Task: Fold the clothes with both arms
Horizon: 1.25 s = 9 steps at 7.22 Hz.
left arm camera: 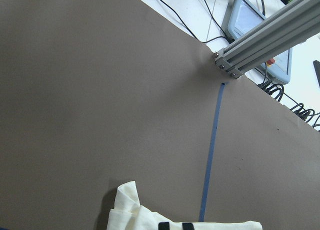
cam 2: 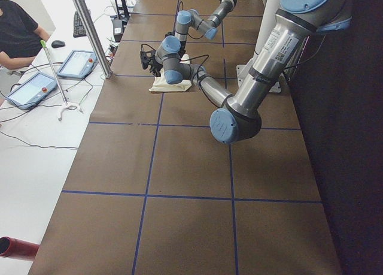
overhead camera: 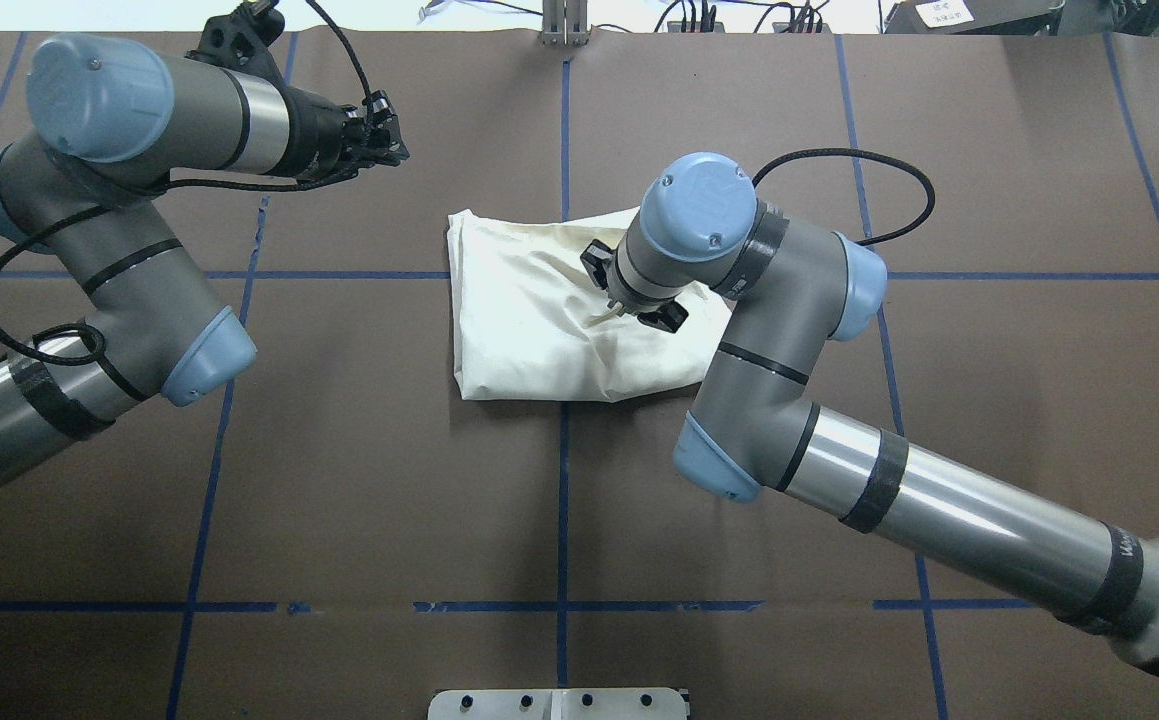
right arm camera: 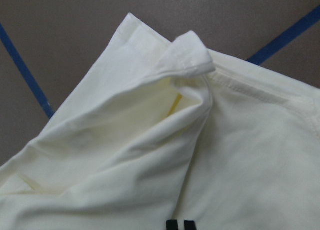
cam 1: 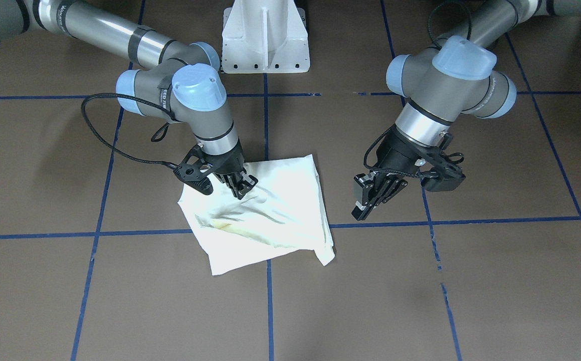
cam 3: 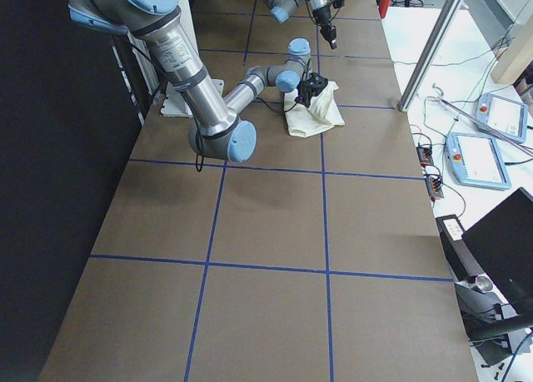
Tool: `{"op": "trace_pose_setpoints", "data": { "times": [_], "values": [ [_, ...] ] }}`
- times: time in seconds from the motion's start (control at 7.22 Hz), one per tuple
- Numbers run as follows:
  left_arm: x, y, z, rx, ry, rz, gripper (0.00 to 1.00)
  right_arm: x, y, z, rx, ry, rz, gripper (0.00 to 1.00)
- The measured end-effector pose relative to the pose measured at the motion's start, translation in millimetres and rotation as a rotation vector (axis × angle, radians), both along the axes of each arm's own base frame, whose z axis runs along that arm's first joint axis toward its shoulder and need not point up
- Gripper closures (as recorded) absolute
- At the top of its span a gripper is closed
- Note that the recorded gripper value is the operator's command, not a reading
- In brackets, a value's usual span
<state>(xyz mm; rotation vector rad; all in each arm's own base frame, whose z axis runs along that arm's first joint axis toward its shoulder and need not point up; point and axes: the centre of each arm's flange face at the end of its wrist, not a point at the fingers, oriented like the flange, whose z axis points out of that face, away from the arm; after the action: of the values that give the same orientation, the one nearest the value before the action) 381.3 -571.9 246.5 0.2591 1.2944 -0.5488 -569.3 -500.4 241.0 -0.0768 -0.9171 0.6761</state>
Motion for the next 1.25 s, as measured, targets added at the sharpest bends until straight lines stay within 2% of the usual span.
{"op": "trace_pose_setpoints", "data": {
  "times": [0.14, 0.28, 0.55, 0.83, 0.97, 1.25],
  "values": [
    [-2, 0, 1, -0.002, 0.001, 0.003, 0.8, -11, -4, 4, 0.027, 0.032, -0.015, 1.0],
    [-3, 0, 2, -0.004, -0.001, 0.004, 0.8, -16, -21, 6, 0.055, 0.065, -0.022, 1.0],
    [-6, 3, 2, -0.002, 0.001, 0.001, 0.8, -8, -80, 27, 0.088, 0.145, -0.023, 1.0],
    [-9, 5, 1, 0.0, 0.004, -0.002, 0.79, 36, -146, 53, 0.114, 0.194, 0.001, 1.0],
    [-8, 6, 2, -0.003, 0.001, -0.001, 0.79, 59, -167, 52, 0.113, 0.188, 0.007, 1.0],
    [-1, 6, 4, -0.015, -0.003, 0.001, 0.8, 108, -194, 46, 0.093, 0.134, -0.015, 1.0]
  ]
}}
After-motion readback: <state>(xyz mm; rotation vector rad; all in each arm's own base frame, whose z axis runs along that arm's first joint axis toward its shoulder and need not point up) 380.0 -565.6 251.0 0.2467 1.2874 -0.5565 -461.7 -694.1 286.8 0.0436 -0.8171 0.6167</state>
